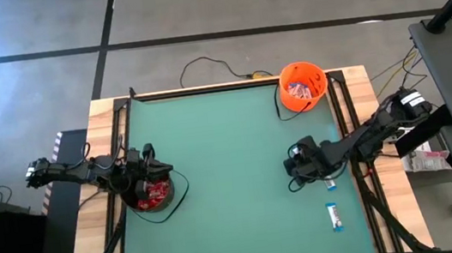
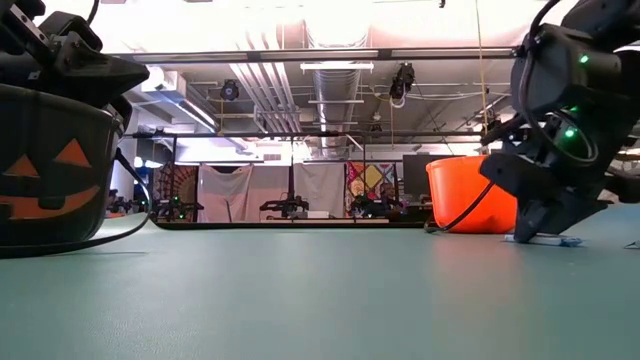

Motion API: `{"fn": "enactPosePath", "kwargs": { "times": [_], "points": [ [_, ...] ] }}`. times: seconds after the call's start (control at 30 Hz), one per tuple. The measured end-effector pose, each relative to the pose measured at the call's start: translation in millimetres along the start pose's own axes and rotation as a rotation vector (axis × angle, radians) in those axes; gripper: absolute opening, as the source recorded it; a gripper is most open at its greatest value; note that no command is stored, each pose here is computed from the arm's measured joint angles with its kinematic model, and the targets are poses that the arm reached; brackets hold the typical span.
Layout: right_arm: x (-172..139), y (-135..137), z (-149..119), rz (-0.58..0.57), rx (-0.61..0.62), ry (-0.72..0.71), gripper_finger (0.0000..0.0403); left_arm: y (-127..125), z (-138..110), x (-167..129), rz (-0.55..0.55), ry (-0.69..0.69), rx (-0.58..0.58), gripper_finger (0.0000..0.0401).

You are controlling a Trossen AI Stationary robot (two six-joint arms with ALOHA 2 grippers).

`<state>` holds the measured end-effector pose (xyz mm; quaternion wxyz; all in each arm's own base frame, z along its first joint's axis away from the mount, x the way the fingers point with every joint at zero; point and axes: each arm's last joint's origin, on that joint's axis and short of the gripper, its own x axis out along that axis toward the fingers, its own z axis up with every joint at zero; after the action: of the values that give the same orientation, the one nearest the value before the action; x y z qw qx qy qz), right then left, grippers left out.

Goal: Sort candy by brand, put in halloween buckets
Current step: Put the white chocolate into the orange bucket

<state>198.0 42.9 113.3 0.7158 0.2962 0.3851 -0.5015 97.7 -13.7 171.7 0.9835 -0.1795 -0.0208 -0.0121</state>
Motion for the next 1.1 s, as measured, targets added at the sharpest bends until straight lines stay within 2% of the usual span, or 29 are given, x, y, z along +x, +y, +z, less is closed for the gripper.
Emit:
{"fn": "enactPosePath", "kwargs": {
  "times": [0.23,0.43,0.83,0.97,1.1],
  "points": [
    [12,-3,14,-0.036,0.093,-0.015,0.0112,0,0,0,0.0,-0.001,0.0,0.0],
    [17,-6,22,-0.064,0.131,-0.027,0.0121,0,0,0,0.0,0.0,0.0,0.0],
    [34,-5,9,-0.144,0.097,-0.064,0.0167,0,0,0,0.0,0.0,0.0,0.0],
    [39,-4,0,-0.164,0.085,-0.096,0.0161,0,0,0,0.0,0.0,0.0,0.0],
    [42,-5,-6,-0.18,0.114,-0.124,0.0135,0,0,0,0.0,0.0,0.0,0.0]
  ]
}}
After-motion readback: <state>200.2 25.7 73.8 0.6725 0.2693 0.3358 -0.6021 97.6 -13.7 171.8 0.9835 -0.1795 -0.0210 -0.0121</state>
